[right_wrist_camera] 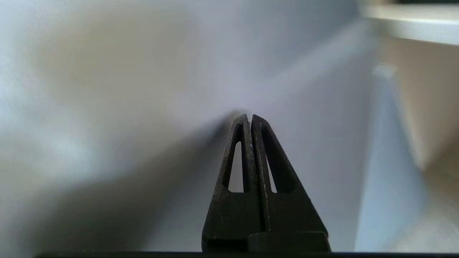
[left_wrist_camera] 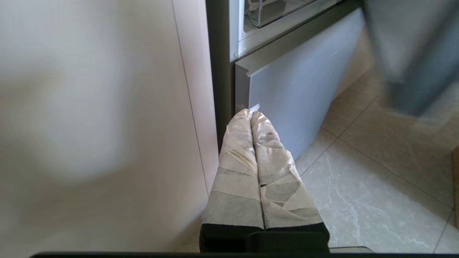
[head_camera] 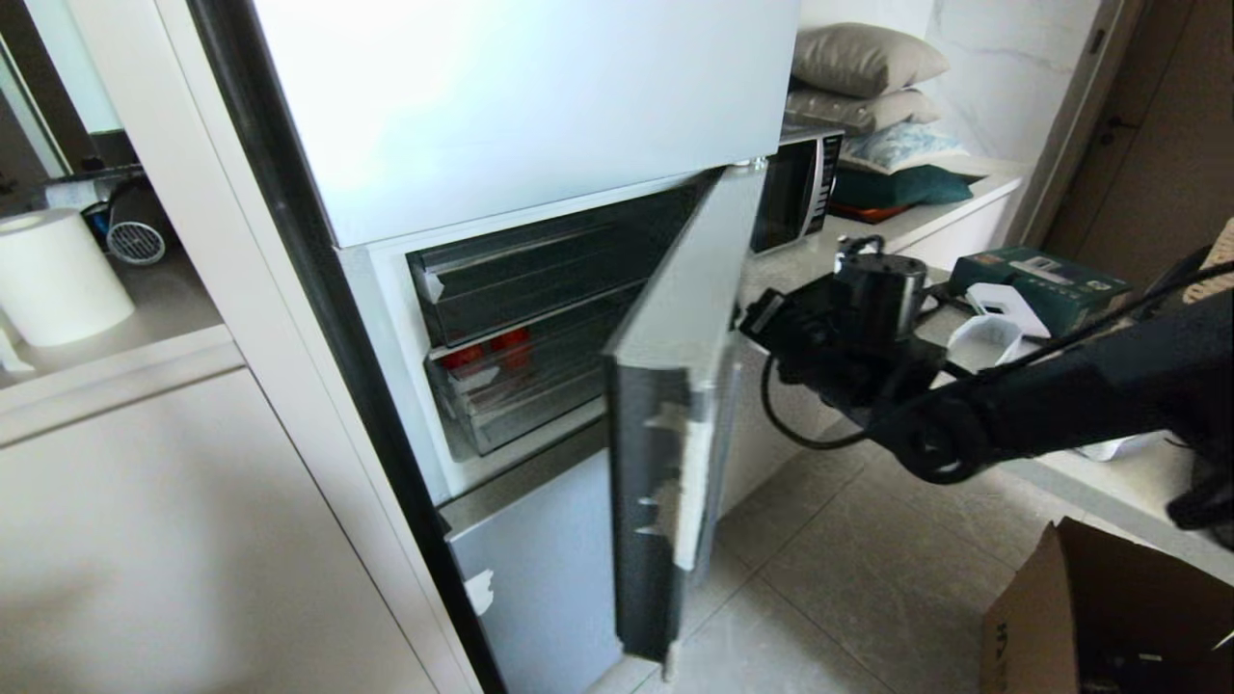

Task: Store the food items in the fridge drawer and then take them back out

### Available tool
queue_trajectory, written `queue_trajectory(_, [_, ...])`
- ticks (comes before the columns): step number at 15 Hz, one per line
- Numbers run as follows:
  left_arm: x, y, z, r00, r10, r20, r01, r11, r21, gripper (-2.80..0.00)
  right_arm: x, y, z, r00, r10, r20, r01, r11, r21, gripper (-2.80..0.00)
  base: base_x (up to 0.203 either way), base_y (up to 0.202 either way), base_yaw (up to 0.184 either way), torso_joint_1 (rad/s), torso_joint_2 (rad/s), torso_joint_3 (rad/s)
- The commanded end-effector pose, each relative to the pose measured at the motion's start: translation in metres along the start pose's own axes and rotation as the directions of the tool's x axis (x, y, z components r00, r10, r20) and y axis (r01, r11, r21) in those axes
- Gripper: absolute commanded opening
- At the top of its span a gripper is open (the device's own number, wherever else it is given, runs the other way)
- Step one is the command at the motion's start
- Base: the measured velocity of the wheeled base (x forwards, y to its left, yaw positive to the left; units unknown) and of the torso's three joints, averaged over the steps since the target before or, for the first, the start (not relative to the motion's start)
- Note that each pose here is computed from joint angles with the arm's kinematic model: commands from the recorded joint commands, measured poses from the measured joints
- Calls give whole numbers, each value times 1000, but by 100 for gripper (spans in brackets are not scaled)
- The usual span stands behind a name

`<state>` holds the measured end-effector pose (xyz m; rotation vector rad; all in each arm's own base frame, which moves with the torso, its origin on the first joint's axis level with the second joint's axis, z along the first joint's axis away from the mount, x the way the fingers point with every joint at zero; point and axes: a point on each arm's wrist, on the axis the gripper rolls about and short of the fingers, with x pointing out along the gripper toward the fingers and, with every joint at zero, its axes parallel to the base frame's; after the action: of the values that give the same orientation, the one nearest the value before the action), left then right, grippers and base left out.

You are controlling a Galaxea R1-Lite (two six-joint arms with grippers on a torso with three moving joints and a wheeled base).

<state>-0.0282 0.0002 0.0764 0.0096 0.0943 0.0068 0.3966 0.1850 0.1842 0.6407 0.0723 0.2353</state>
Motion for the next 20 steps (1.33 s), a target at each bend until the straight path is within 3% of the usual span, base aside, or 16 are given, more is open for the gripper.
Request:
queue_trajectory(1, [0,0,0,1000,0,-2,0,1000,0,-280,43,9,-29,1000,22,-9,-22,1000,-21,-280,0,0,0,0,0,0])
queue_trajectory(3, [0,0,0,1000,0,-2,0,1000,0,-280,64,11,-43,998,26,-55,-29,998,-49,-280,0,0,0,0,0,0])
queue_trajectory(6, [0,0,0,1000,0,-2,0,1000,0,-280,70,8,-60,976,118,-183,-131,990,-57,-280,0,0,0,0,0,0])
queue_trajectory(9, [0,0,0,1000,0,-2,0,1000,0,-280,75,5,-65,957,186,-222,-204,977,-61,-280,0,0,0,0,0,0])
queue_trajectory(12, [0,0,0,1000,0,-2,0,1000,0,-280,77,6,-61,901,323,-289,-343,939,-19,-280,0,0,0,0,0,0])
queue_trajectory(14, [0,0,0,1000,0,-2,0,1000,0,-280,85,9,-60,901,345,-261,-363,932,-19,-280,0,0,0,0,0,0])
queue_trajectory(17, [0,0,0,1000,0,-2,0,1000,0,-280,85,8,-61,918,313,-243,-331,943,-34,-280,0,0,0,0,0,0])
queue_trajectory(20, [0,0,0,1000,0,-2,0,1000,0,-280,58,9,-51,921,263,-289,-292,954,-61,-280,0,0,0,0,0,0])
